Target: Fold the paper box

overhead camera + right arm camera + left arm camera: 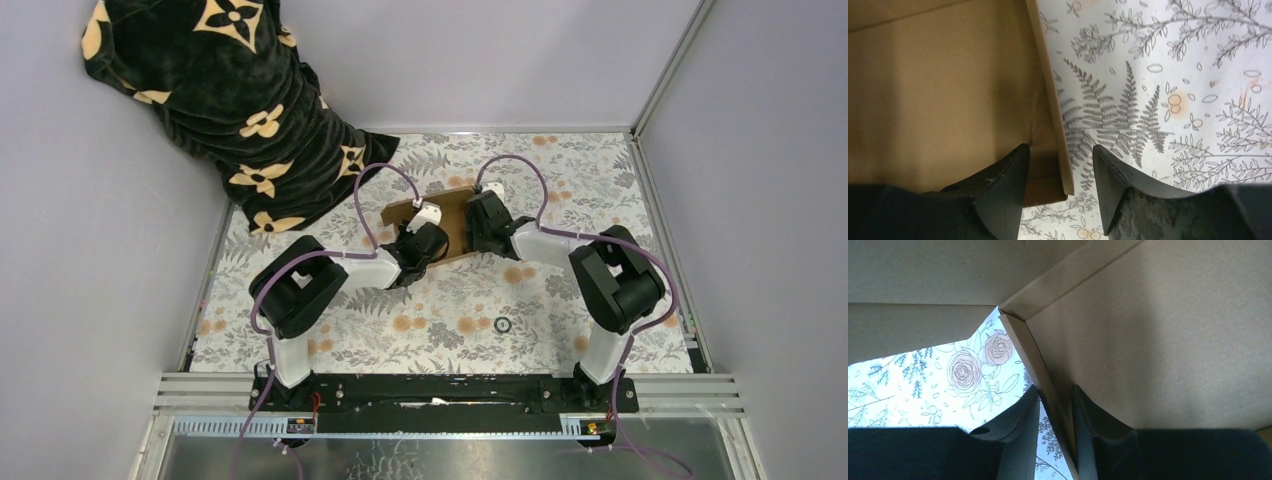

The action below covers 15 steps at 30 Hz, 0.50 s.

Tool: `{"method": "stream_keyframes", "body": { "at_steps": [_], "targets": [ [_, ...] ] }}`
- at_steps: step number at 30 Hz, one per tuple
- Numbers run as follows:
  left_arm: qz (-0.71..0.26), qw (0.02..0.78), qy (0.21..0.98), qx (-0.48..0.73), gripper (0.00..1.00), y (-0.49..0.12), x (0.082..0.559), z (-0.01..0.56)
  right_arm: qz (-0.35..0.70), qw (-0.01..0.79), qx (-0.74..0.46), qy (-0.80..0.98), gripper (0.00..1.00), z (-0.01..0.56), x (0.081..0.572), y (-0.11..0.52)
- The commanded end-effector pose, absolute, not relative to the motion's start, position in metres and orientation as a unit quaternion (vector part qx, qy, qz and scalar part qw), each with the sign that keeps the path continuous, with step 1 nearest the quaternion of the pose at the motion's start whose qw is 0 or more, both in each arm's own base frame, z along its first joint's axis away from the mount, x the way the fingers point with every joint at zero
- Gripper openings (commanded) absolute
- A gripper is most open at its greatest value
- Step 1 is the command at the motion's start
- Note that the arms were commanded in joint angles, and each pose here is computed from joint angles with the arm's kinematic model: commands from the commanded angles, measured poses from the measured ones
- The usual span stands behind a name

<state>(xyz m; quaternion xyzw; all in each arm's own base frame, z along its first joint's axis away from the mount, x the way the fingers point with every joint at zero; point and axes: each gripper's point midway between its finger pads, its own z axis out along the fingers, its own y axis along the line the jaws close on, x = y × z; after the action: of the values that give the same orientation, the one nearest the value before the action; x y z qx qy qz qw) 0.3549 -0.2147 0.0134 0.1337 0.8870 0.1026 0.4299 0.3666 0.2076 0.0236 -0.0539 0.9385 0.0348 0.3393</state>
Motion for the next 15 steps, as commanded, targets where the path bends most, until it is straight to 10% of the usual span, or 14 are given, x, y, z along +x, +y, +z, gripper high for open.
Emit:
{"method": "stream_keyframes", "body": {
  "at_steps": [1,15],
  "targets": [
    [0.018,0.393,0.898,0.195,0.35,-0.249,0.336,-0.006,0.106,0.377,-0.087,0.916,0.57,0.044,0.362,0.228],
    [-0.008,0.374,0.902,0.217,0.36,-0.25,0.339,-0.002,0.131,0.461,-0.075,0.875,0.64,0.098,0.348,0.21]
  ]
}}
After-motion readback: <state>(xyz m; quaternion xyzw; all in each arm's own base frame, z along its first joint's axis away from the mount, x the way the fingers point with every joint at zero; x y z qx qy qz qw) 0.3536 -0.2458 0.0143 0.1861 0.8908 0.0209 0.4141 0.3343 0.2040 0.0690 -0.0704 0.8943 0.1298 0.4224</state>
